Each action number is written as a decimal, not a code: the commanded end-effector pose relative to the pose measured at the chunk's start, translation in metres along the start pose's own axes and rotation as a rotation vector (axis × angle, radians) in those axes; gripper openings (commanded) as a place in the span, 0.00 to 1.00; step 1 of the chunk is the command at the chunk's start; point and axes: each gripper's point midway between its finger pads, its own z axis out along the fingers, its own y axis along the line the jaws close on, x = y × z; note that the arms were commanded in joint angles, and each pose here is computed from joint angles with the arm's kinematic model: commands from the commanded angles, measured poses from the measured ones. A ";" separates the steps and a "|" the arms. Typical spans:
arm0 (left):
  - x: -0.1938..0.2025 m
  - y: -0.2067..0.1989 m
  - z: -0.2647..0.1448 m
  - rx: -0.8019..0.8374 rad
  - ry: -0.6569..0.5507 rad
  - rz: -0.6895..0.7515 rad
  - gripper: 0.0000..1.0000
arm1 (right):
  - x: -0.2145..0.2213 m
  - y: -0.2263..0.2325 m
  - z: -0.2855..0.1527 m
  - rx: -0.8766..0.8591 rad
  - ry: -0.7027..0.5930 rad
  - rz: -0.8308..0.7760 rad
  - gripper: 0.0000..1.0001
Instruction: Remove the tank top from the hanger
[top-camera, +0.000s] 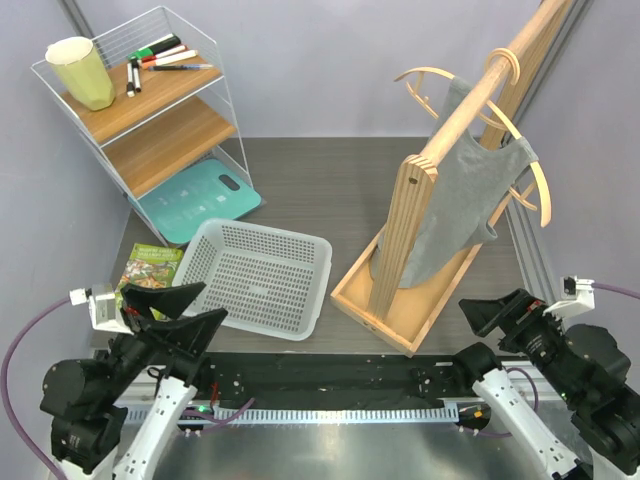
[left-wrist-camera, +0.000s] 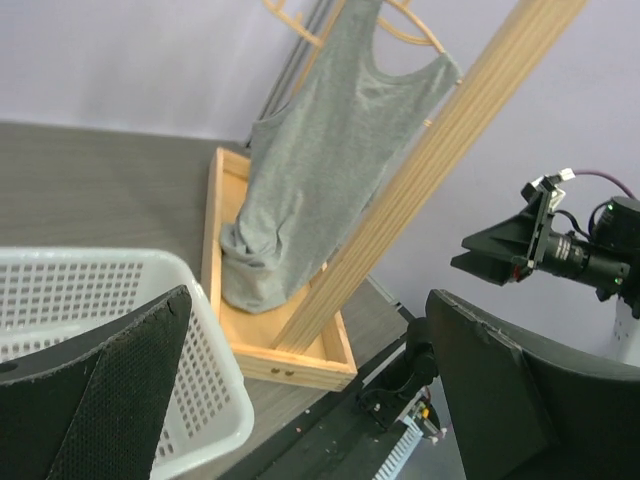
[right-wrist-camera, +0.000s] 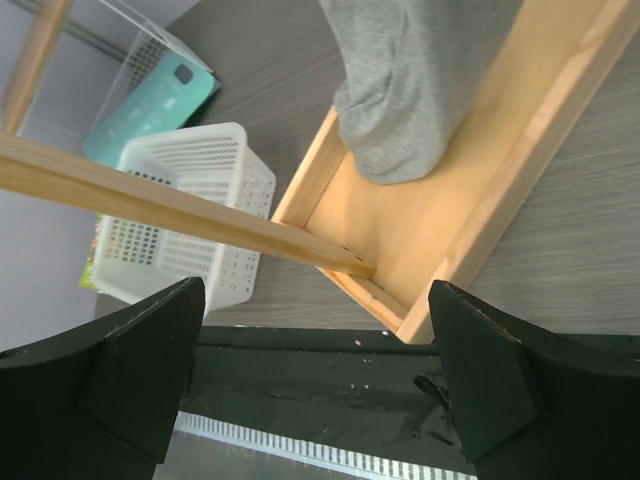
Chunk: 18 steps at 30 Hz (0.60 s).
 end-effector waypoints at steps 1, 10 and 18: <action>0.016 0.028 0.003 -0.199 0.129 -0.127 1.00 | -0.005 -0.021 -0.002 0.120 -0.010 -0.051 1.00; 0.046 0.014 0.007 -0.175 0.424 -0.220 1.00 | -0.053 -0.005 -0.043 0.015 -0.259 -0.030 1.00; 0.050 0.002 0.021 -0.053 0.371 -0.304 1.00 | -0.067 -0.010 -0.027 0.137 -0.202 -0.184 1.00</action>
